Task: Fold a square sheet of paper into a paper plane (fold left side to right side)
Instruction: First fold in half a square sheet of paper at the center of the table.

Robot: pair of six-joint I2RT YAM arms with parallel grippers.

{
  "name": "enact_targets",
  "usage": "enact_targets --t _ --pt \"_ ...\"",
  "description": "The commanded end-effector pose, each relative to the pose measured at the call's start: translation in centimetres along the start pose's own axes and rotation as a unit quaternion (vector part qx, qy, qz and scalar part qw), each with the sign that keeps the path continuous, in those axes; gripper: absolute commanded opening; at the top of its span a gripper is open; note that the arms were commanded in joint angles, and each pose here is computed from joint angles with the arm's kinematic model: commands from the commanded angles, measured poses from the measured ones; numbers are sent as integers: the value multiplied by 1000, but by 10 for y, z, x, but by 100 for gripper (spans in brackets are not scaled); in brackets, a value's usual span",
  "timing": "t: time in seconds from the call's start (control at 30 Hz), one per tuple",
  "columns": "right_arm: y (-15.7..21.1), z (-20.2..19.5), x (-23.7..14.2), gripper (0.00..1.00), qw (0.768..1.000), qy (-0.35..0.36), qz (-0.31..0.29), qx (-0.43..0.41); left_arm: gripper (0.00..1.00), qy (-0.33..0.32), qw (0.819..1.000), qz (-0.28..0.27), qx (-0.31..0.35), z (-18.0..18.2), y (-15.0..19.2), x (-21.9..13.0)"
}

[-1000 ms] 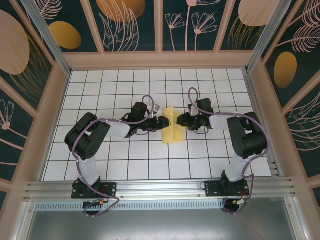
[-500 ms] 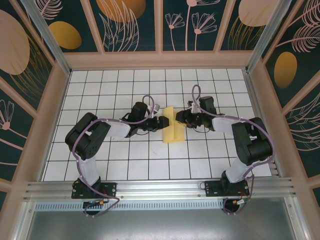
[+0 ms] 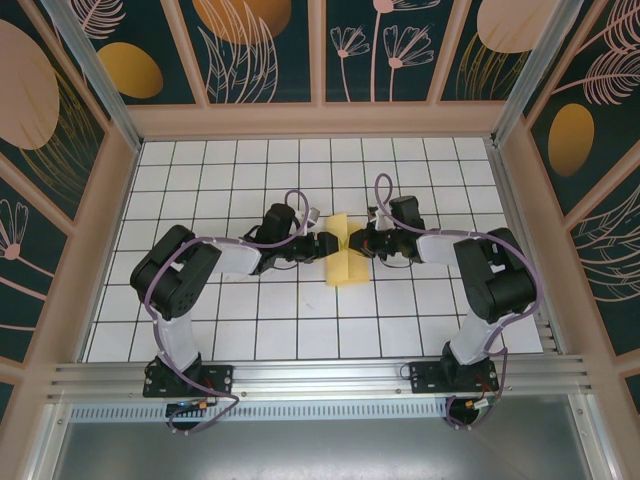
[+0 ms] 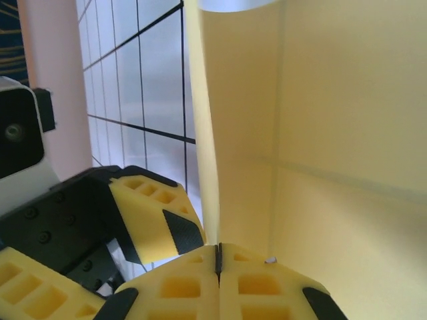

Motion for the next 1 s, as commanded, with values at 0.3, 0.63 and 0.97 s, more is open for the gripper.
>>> enact_targets --t 0.3,0.63,0.97 --pt "-15 -33 -6 0 995 97 -4 -13 60 -118 993 -30 10 18 -16 -8" --pt "-13 -52 -8 0 991 131 -3 0 57 -148 989 -13 5 28 -23 12" --pt "-9 -60 -10 2 990 140 -1 5 45 -178 984 2 1 40 -24 31"
Point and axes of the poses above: each hand's point on the last joint's axis, 136 mm out from that joint toward the fingers, its own x axis out along the fingers, its own z axis along the line the jaws close on, y = z × x, the point moved 2 cm from there along -x, back along the fingers, and after that the axes turned 4 degrees about -x, right-handed, at the moved point
